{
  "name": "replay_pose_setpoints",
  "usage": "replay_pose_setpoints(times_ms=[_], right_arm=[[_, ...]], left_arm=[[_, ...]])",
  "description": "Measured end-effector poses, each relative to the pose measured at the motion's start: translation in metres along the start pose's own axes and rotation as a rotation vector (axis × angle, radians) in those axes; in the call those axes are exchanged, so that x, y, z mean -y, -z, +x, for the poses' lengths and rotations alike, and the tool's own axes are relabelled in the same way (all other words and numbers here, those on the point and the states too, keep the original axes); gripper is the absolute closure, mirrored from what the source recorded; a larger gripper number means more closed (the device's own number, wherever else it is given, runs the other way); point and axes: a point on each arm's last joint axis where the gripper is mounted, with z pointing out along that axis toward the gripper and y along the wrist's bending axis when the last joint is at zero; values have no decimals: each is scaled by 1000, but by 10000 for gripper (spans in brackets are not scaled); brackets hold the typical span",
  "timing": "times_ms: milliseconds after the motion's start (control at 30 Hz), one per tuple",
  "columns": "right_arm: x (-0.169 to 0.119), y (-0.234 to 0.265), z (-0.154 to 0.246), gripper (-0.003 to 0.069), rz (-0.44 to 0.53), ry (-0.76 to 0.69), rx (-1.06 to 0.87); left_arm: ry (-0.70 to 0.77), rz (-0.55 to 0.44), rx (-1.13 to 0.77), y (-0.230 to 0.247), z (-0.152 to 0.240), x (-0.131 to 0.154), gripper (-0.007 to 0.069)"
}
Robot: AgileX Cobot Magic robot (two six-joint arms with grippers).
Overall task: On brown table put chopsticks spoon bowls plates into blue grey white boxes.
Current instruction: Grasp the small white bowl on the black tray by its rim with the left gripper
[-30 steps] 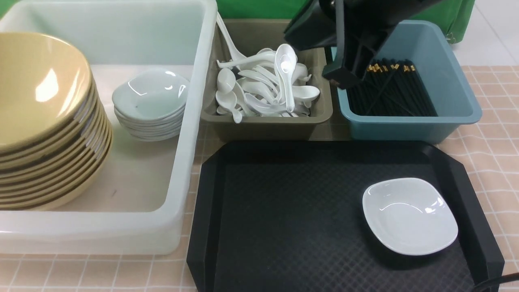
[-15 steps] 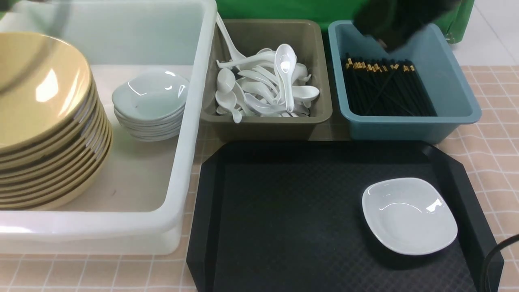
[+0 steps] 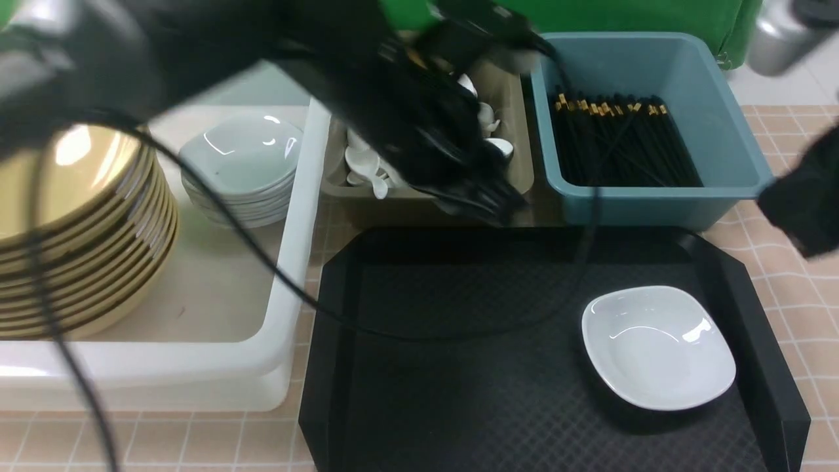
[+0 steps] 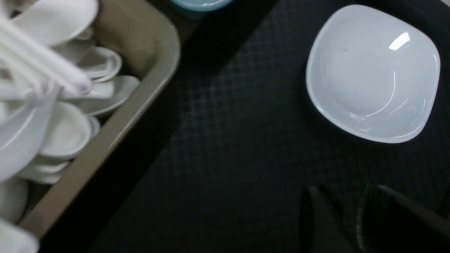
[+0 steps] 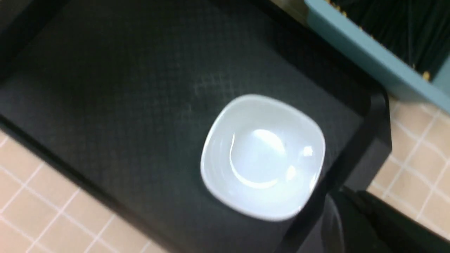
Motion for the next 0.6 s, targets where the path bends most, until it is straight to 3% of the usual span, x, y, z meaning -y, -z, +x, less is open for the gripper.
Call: replay_pose_setpoints(times_ms=[167, 200, 367, 500, 600], right_arm=[[-5, 16, 34, 610, 3, -19, 9], [-7, 21, 46, 610, 4, -34, 7], [-11, 38, 68, 610, 12, -64, 58], [-12, 47, 78, 610, 15, -66, 75], [-13, 52, 83, 610, 17, -67, 87]], left_arm=[[-10, 19, -83, -44, -10, 20, 392], [1, 35, -126, -63, -11, 27, 321], [89, 68, -163, -107, -10, 31, 151], [153, 60, -132, -135, -10, 26, 96], [198, 61, -125, -153, -6, 24, 95]])
